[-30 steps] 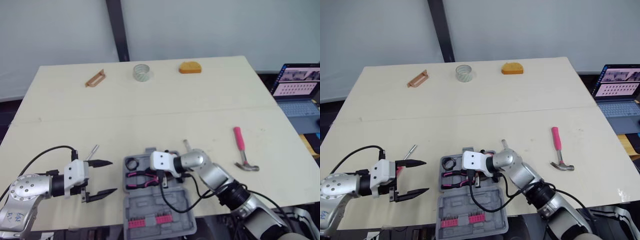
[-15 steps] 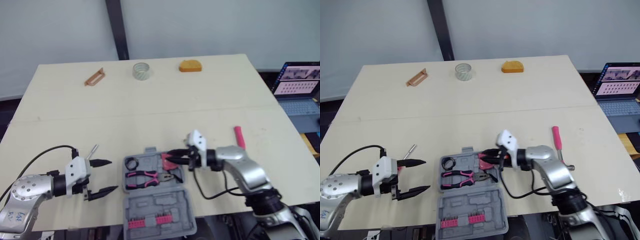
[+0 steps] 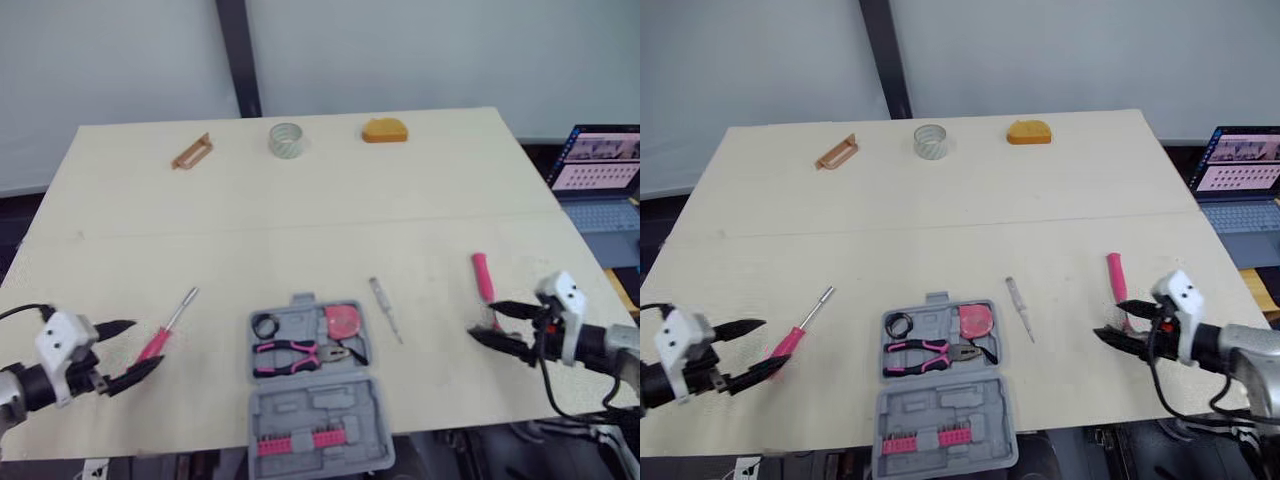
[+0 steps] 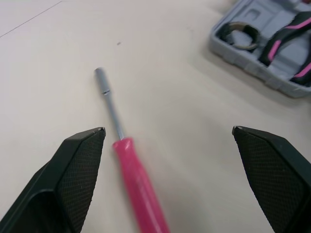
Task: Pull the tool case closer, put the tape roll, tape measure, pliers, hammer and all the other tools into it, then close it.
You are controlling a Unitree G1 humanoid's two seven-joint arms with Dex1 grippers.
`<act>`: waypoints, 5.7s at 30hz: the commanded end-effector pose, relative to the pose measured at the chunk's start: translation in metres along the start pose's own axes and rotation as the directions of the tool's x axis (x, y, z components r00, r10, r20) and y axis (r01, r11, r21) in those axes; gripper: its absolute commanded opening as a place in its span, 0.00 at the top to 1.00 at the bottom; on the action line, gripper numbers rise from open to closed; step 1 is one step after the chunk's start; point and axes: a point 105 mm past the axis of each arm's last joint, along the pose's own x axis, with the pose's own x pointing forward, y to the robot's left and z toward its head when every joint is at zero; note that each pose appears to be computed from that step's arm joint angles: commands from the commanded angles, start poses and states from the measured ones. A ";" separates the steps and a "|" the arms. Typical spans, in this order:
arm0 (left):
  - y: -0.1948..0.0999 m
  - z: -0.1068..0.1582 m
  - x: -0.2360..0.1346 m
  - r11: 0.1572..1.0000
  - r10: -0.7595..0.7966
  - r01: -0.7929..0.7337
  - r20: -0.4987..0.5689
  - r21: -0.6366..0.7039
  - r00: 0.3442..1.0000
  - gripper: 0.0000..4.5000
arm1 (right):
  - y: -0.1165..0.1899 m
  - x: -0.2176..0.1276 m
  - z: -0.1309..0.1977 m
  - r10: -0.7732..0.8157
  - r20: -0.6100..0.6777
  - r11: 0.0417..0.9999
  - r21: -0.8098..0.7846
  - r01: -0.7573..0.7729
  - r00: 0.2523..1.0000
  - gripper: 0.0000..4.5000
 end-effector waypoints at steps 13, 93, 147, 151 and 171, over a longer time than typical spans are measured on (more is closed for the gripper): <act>0.040 -0.044 -0.065 0.956 0.283 -0.288 -0.086 -0.060 0.955 0.00 | -0.049 -0.053 -0.050 -0.244 -0.064 0.968 0.050 0.247 0.968 0.02; -0.133 0.012 0.129 0.913 -0.407 0.406 0.028 0.051 0.913 1.00 | 0.145 0.126 0.014 0.456 -0.188 0.805 -0.329 -0.493 0.870 1.00; -0.119 0.043 0.173 0.927 -0.367 0.351 0.132 0.135 0.921 1.00 | 0.125 0.146 0.031 0.346 -0.102 0.867 -0.345 -0.359 0.933 1.00; -0.118 0.041 0.171 0.927 -0.368 0.352 0.127 0.133 0.921 1.00 | 0.126 0.144 0.029 0.348 -0.108 0.866 -0.343 -0.364 0.931 1.00; -0.084 0.030 0.146 0.954 -0.280 0.270 0.073 0.128 0.957 1.00 | 0.110 0.127 0.028 0.329 -0.093 0.885 -0.317 -0.341 0.940 1.00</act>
